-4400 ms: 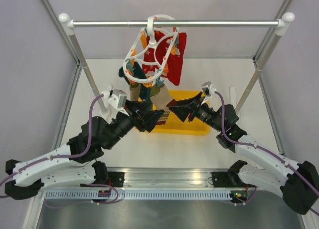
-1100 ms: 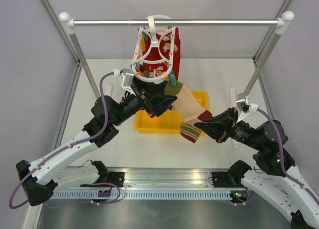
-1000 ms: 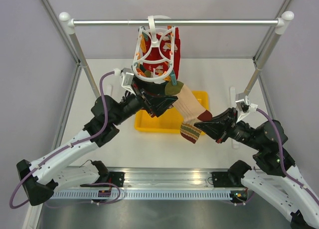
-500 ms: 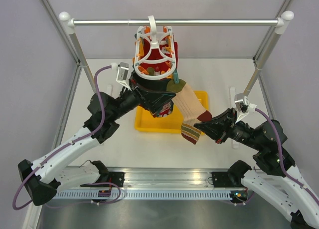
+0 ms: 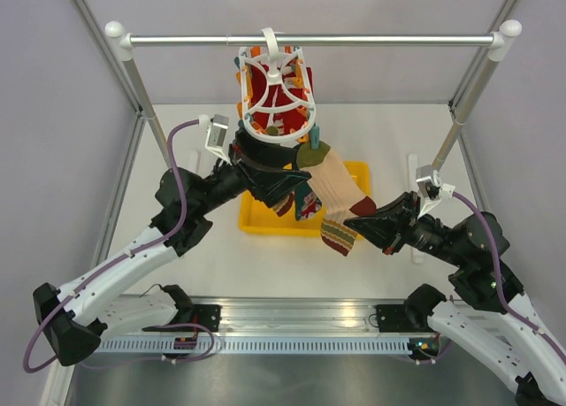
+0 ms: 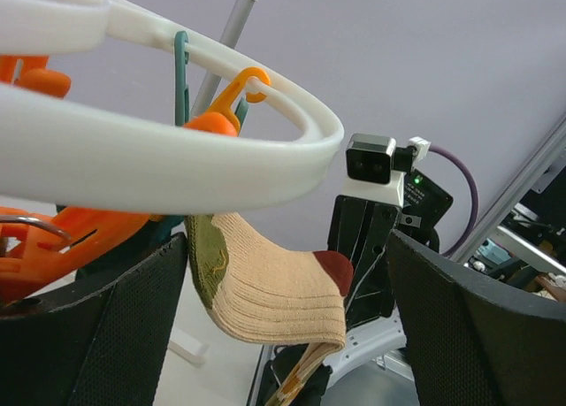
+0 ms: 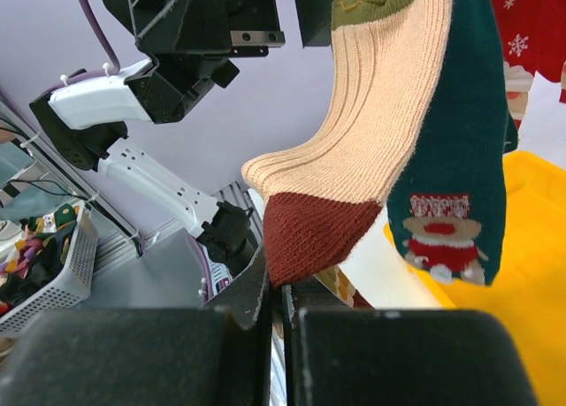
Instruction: Remove the socks clipped to the hanger
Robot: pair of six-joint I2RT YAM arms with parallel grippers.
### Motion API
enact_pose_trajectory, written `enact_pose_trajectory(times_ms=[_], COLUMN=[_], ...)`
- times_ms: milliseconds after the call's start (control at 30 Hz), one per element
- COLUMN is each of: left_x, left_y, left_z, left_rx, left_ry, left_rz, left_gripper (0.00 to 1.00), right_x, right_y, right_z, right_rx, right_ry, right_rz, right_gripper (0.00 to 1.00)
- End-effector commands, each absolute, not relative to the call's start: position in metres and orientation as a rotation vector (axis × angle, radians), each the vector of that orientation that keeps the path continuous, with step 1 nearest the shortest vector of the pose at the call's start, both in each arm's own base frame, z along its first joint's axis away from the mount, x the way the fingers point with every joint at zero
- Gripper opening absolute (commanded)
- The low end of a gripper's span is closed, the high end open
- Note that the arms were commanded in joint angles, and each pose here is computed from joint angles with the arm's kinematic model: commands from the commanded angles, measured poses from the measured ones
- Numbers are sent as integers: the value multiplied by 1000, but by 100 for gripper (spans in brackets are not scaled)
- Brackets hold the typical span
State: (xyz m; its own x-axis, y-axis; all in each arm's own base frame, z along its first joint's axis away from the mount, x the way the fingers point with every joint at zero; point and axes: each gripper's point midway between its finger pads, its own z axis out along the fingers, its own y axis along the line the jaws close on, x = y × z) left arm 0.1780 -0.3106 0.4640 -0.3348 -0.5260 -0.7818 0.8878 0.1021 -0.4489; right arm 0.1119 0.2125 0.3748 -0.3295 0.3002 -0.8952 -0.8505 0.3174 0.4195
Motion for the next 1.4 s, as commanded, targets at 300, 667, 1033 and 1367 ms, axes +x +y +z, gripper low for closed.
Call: enact_pose_trajectory(times_ms=[300, 667, 1033, 1367], left_x=[166, 173, 162, 155], left_y=[-319, -329, -292, -286], left_z=[471, 461, 466, 422], left_rx=[521, 469, 316, 326], left_ry=[1164, 1186, 1065, 1171], left_rz=[-1593, -1564, -1479, -1460], left_gripper=[96, 100, 100, 98], right_x=[98, 87, 90, 97], right_y=[212, 209, 217, 230], right_z=[404, 422, 420, 415], right_rx=[-568, -578, -586, -603], right_ry=[1394, 1356, 1376, 1388], right_rz=[1343, 1379, 1412, 1464], right_gripper=[1, 1, 1, 1])
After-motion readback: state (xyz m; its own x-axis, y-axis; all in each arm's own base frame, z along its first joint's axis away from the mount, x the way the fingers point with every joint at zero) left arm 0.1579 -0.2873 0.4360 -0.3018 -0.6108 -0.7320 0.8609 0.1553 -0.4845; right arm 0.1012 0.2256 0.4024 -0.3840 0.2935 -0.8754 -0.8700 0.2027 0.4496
